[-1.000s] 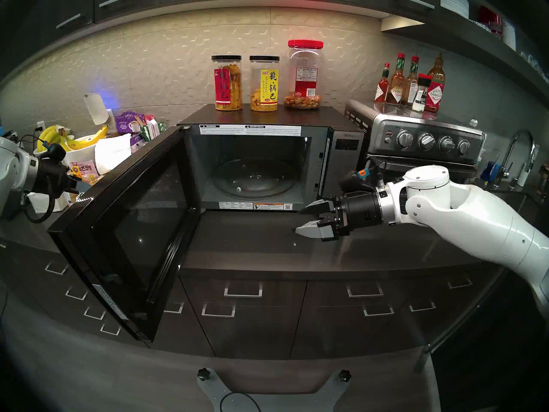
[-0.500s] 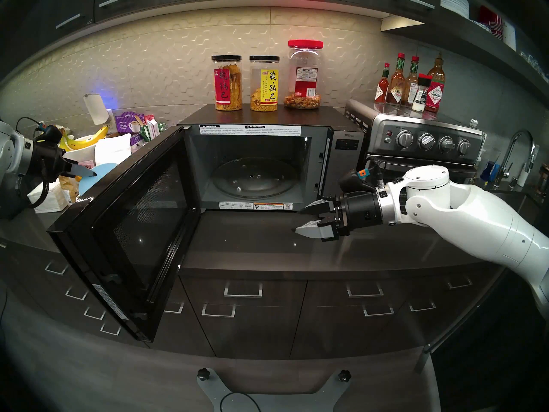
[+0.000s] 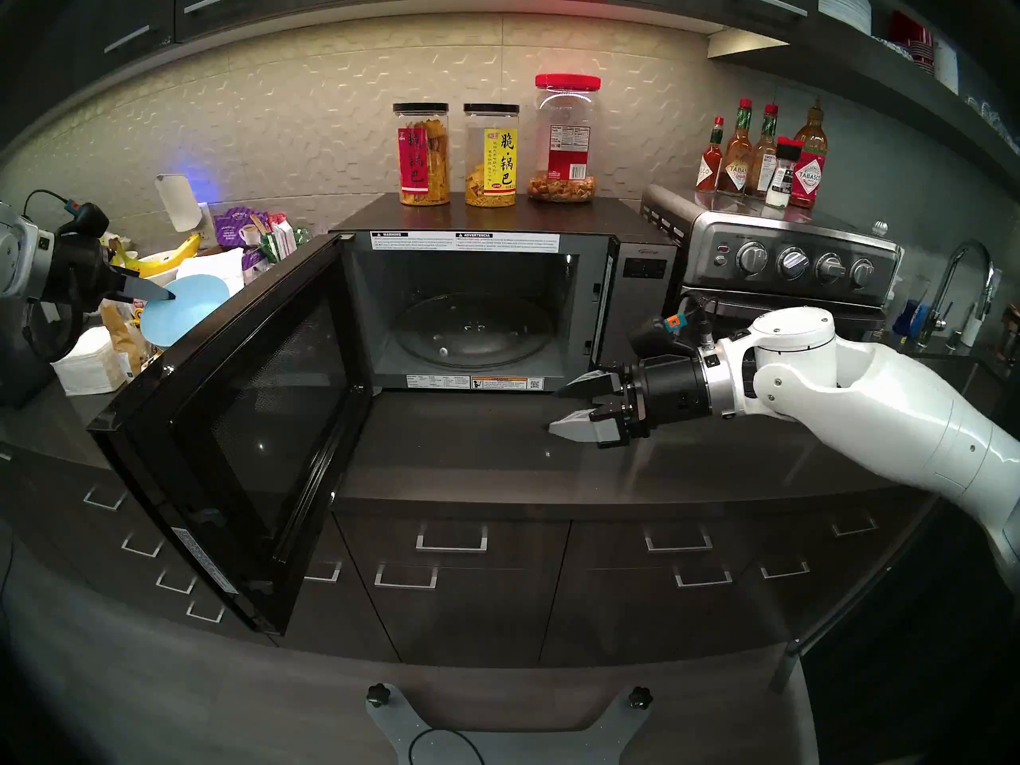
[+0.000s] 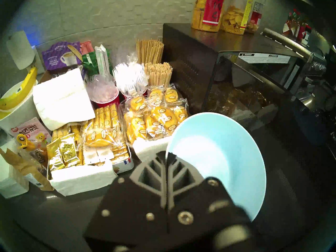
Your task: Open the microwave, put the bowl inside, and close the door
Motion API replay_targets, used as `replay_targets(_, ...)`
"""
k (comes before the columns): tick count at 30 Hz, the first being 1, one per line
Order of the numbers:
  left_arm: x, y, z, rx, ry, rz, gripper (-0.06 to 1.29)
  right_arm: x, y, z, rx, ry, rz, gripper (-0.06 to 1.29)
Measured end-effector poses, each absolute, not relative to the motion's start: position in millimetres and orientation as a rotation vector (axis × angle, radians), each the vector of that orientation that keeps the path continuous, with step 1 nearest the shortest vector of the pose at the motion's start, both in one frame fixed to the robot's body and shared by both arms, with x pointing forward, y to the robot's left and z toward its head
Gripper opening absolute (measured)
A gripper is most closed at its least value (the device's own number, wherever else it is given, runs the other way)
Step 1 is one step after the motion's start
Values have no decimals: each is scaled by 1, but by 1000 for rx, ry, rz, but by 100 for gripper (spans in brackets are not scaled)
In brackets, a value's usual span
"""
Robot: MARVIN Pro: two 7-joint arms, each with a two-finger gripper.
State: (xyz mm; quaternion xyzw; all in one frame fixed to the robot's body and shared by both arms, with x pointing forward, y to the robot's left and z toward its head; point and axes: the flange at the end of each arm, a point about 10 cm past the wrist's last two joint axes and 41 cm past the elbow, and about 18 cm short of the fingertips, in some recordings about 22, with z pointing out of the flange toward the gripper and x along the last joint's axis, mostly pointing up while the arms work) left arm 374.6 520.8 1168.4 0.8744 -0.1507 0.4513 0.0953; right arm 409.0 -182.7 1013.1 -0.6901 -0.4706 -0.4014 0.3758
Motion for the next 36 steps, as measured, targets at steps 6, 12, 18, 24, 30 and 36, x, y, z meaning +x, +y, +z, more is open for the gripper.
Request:
replay_targets(6, 373, 520, 1183, 2579, -460, 1383, -2, 409, -183, 1013, -1766, -1204, -1027, 120)
replay_targets(12, 371, 519, 1194, 2568, -468, 1421, -2, 409, -183, 1013, -1766, -1204, -1027, 120)
replay_targets(18, 369, 519, 1207, 2557, -477, 1463, -2, 409, -183, 1013, -1765, -1204, -1027, 120)
replay_targets(24, 368, 518, 1216, 2559, -488, 1494, -2, 409, -183, 1013, -1765, -1204, -1027, 120)
replay_targets(30, 368, 518, 1221, 2559, -492, 1512, -2, 409, -183, 1013, -1765, -1204, -1027, 120)
replay_targets(36, 367, 517, 1229, 2547, -500, 1536, -2, 409, -183, 1013, -1765, -1205, -1026, 120)
